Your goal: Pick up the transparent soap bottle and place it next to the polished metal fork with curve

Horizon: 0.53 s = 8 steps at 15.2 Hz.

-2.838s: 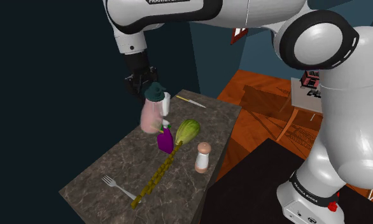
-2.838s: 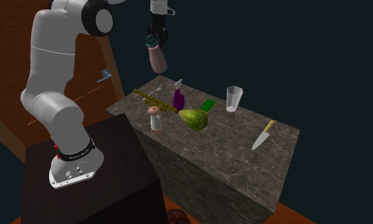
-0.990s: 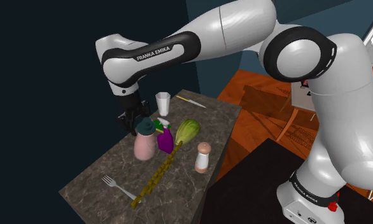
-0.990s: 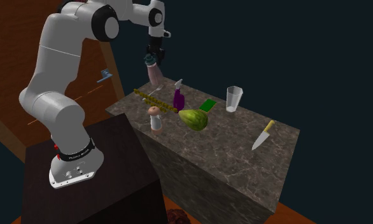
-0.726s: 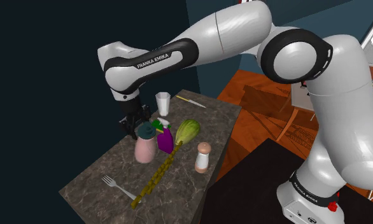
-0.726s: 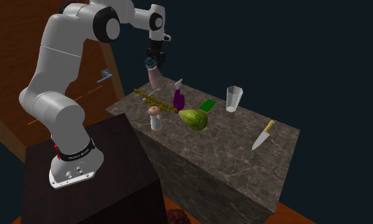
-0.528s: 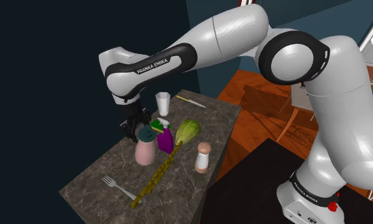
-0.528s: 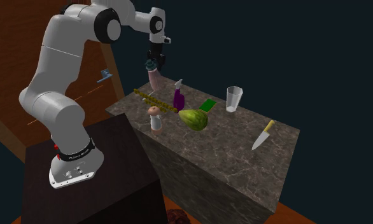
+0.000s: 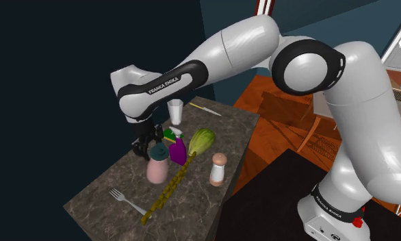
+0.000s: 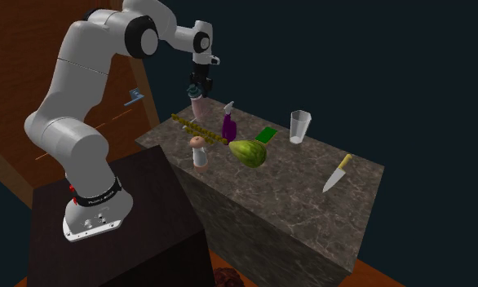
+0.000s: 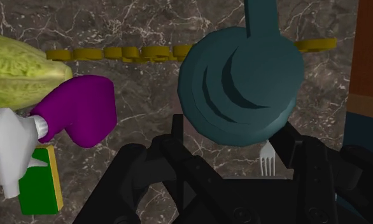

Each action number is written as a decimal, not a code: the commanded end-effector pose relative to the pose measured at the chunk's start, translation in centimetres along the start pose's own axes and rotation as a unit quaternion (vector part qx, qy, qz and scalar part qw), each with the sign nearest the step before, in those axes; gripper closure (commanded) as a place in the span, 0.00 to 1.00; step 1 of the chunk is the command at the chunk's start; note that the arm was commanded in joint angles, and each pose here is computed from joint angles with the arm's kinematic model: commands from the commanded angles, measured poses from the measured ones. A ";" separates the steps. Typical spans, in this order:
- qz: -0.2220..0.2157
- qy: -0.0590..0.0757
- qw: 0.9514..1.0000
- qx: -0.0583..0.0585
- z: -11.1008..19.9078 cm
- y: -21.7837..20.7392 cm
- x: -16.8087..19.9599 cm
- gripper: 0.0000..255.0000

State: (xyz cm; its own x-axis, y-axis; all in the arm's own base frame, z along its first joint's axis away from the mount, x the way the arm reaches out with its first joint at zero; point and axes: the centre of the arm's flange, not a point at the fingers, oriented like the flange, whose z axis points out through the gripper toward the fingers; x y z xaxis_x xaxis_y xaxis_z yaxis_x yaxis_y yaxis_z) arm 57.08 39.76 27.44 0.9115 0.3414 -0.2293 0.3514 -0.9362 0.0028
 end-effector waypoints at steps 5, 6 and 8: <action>0.000 0.001 1.000 0.000 3.0 0.0 0.7 1.00; 0.000 0.001 1.000 0.000 3.5 0.0 0.8 1.00; 0.000 0.001 1.000 0.000 4.5 0.0 1.1 1.00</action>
State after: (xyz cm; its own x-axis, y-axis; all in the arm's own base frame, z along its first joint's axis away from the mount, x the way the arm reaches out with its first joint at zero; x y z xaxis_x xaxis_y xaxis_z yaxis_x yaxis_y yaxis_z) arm 57.11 39.80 23.24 0.9116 0.3413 -0.2291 0.3513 -0.9362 0.0030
